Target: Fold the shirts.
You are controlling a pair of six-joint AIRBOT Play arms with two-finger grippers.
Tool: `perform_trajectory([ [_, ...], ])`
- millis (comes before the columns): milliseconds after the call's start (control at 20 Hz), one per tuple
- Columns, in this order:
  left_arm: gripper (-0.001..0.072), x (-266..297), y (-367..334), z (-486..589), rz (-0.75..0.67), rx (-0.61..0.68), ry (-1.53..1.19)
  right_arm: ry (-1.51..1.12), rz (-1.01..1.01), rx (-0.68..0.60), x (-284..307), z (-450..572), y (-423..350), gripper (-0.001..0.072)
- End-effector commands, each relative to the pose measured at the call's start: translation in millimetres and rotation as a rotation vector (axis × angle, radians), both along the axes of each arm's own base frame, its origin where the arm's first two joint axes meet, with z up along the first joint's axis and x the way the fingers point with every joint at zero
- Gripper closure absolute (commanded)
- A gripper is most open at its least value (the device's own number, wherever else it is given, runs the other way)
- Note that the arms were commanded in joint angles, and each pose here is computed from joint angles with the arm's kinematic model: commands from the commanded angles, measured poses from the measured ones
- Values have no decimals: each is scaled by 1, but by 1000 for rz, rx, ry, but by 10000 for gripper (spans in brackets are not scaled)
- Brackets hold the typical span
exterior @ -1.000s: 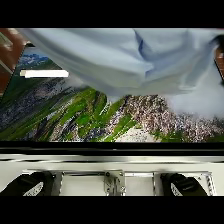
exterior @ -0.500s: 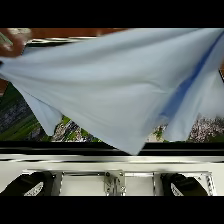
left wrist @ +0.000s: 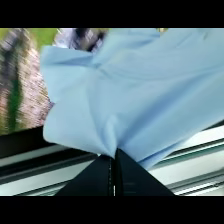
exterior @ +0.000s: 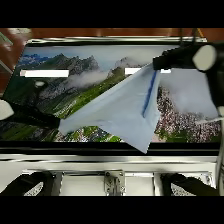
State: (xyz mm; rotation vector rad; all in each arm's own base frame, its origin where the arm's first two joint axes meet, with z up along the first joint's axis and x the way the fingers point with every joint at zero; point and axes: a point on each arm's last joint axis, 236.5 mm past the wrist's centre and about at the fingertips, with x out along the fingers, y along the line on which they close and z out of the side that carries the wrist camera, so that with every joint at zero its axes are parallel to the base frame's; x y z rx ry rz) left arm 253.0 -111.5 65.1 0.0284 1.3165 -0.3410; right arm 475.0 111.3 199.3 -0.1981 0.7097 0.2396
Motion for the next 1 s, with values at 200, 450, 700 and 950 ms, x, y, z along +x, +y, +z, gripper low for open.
perform_trajectory([
  [200,669,10,-55,-68,181,-293,42,368,-50,325,37,-159,75,542],
  [450,669,45,-58,-29,83,-295,-145,372,-1,321,5,-101,28,148],
  [700,669,76,-47,18,42,-233,-304,779,-205,275,-114,-116,-115,23],
  [950,669,73,-38,18,23,-179,-297,934,-391,470,-219,-205,-115,22],
])
